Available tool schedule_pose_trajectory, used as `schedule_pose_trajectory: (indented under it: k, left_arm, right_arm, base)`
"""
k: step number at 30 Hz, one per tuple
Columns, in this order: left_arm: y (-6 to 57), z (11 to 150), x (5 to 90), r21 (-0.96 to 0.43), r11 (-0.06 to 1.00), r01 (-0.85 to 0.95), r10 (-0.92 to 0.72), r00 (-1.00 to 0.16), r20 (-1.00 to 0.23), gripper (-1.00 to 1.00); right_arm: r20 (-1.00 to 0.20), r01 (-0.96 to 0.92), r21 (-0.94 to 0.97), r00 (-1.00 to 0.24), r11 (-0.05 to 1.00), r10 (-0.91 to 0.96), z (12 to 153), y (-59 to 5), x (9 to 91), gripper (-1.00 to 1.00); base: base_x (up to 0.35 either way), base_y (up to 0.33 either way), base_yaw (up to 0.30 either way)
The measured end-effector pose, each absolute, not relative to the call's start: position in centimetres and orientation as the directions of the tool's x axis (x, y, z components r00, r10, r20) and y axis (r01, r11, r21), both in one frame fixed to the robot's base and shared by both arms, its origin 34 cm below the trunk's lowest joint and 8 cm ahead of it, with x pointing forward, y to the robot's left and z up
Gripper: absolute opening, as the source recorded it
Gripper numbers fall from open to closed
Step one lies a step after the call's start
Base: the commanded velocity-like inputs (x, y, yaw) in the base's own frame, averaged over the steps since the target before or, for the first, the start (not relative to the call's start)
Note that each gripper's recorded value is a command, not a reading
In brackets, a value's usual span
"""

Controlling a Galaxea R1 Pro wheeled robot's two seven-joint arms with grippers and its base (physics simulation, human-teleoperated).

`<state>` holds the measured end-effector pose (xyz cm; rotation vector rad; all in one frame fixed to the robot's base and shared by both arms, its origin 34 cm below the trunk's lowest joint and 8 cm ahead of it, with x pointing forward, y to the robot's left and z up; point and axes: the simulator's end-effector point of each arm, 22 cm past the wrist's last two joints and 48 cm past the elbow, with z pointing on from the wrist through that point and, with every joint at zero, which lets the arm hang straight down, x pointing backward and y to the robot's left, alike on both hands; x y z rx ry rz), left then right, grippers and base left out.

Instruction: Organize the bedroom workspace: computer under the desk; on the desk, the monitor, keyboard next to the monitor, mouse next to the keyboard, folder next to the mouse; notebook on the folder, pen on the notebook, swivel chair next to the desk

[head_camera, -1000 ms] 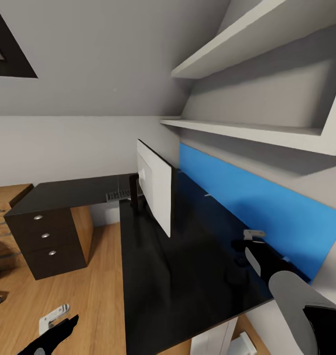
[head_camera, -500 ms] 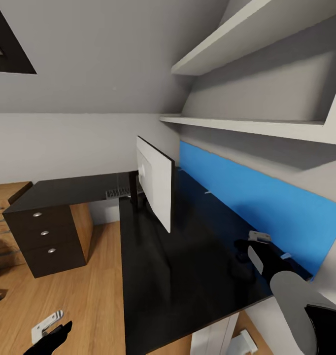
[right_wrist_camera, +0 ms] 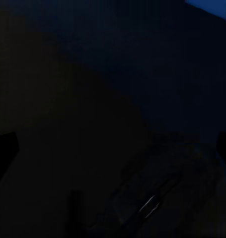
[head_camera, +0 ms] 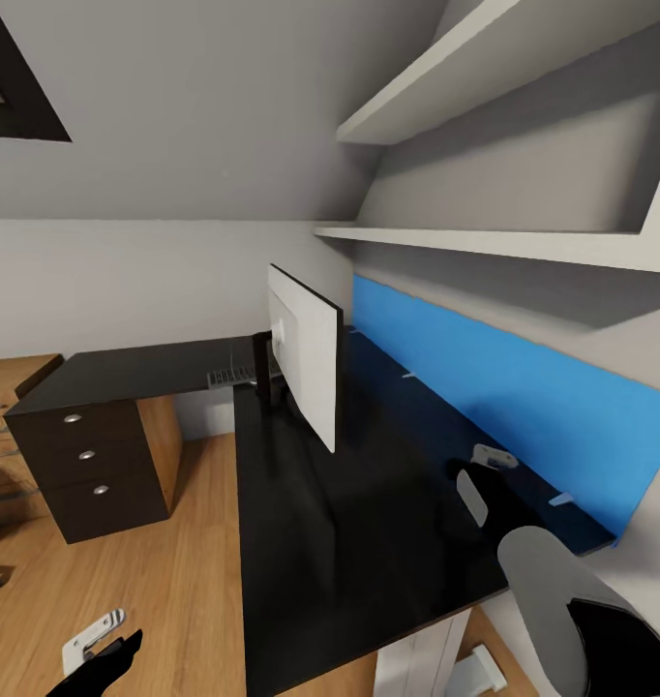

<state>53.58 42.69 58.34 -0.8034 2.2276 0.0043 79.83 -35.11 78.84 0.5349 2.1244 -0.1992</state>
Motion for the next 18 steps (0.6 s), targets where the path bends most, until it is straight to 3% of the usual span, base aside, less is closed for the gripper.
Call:
schedule_pose_trajectory:
  k: [10,18]
  left_arm:
    - [42.5,58.3,53.6,-0.238,0.803,-0.547,-0.548,-0.517,-0.658,1.00]
    - [42.5,58.3,53.6,-0.239,0.802,-0.547,-0.548,-0.517,-0.657,1.00]
  right_arm:
    - [-0.892,0.593,0.095,-0.306,0.799,0.333,82.0,-37.6,79.9,1.00]
    - [-0.867,0.692,0.172,-0.232,0.701,0.442,81.5,-38.9,78.6,1.00]
  base:
    - [0.000,0.000,0.000]
    - [0.000,0.000,0.000]
